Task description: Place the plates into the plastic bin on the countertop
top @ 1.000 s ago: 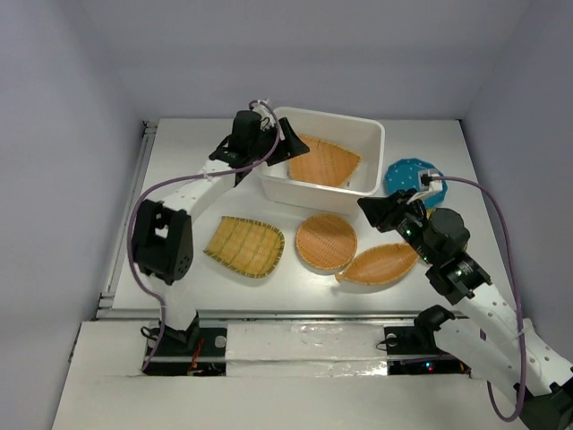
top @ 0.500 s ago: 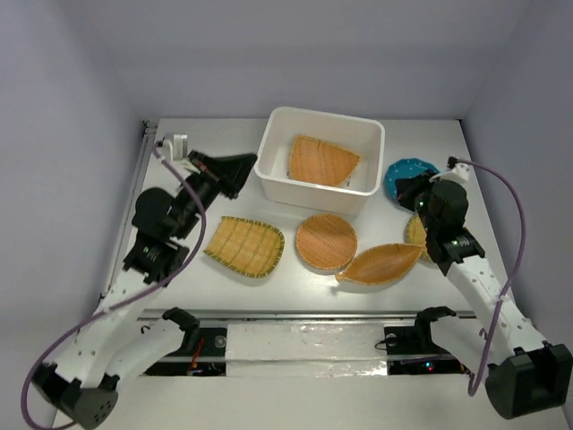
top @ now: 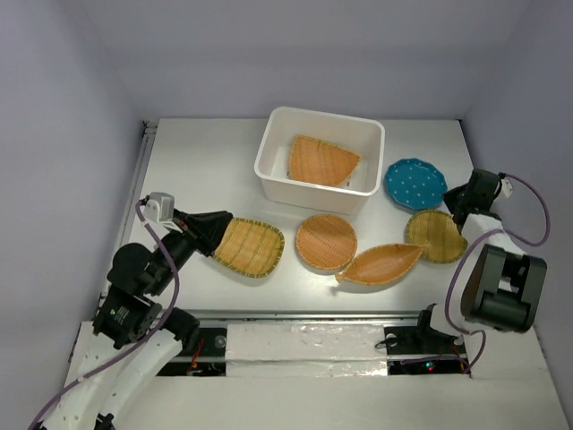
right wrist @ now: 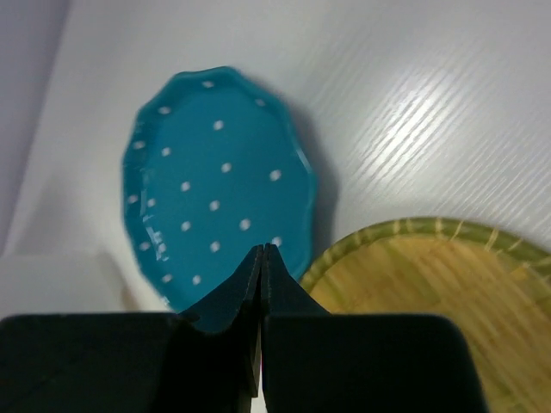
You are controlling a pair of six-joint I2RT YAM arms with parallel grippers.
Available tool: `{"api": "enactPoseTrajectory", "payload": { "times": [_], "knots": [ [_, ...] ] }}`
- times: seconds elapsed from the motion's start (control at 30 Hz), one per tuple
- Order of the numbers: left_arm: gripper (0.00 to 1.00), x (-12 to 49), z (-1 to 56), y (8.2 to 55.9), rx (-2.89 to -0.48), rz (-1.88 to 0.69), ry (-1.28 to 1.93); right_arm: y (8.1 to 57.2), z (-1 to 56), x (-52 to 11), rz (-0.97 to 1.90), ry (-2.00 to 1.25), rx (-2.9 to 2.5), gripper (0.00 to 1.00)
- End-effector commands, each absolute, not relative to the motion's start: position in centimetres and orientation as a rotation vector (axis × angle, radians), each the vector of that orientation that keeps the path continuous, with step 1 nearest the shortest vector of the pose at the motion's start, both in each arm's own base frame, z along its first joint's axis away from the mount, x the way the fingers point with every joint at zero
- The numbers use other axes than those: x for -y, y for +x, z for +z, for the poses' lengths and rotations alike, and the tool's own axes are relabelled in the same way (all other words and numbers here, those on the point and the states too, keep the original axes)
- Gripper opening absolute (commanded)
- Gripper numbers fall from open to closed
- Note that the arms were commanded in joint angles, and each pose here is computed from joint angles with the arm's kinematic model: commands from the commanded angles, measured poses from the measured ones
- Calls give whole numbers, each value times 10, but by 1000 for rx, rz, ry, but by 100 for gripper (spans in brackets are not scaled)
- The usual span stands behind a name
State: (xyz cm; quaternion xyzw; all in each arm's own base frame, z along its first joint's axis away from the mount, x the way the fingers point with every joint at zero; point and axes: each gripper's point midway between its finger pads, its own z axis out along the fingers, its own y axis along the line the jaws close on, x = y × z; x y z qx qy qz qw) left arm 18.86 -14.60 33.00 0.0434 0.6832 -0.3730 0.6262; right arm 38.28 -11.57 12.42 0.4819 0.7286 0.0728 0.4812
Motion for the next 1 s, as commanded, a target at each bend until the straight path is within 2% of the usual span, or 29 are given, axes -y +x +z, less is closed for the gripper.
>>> {"api": "enactPoseTrajectory", "payload": {
  "times": [0.0, 0.03, 0.1, 0.2, 0.23, 0.5, 0.73, 0.97],
  "knots": [
    [13, 144, 326, 184, -1552, -825, 153, 408, 142, 133, 193, 1130, -1743, 0],
    [13, 145, 326, 181, -1547, -834, 164, 410, 120, 131, 187, 1148, -1819, 7],
    [14, 147, 329, 175, -1530, -855, 192, 423, 125, 135, 179, 1110, -1856, 15],
    [15, 146, 331, 170, -1517, -864, 200, 418, 109, 147, 106, 1172, -1918, 44],
    [16, 146, 332, 169, -1509, -866, 201, 419, 108, 147, 107, 1173, -1925, 47],
    [20, 140, 341, 160, -1454, -876, 205, 422, 96, 147, 113, 1187, -2042, 48],
    [22, 138, 344, 156, -1438, -881, 206, 410, 95, 136, 188, 1220, -2042, 39],
    [23, 139, 344, 155, -1435, -886, 209, 402, 87, 123, 256, 1251, -2056, 42]
  ]
}}
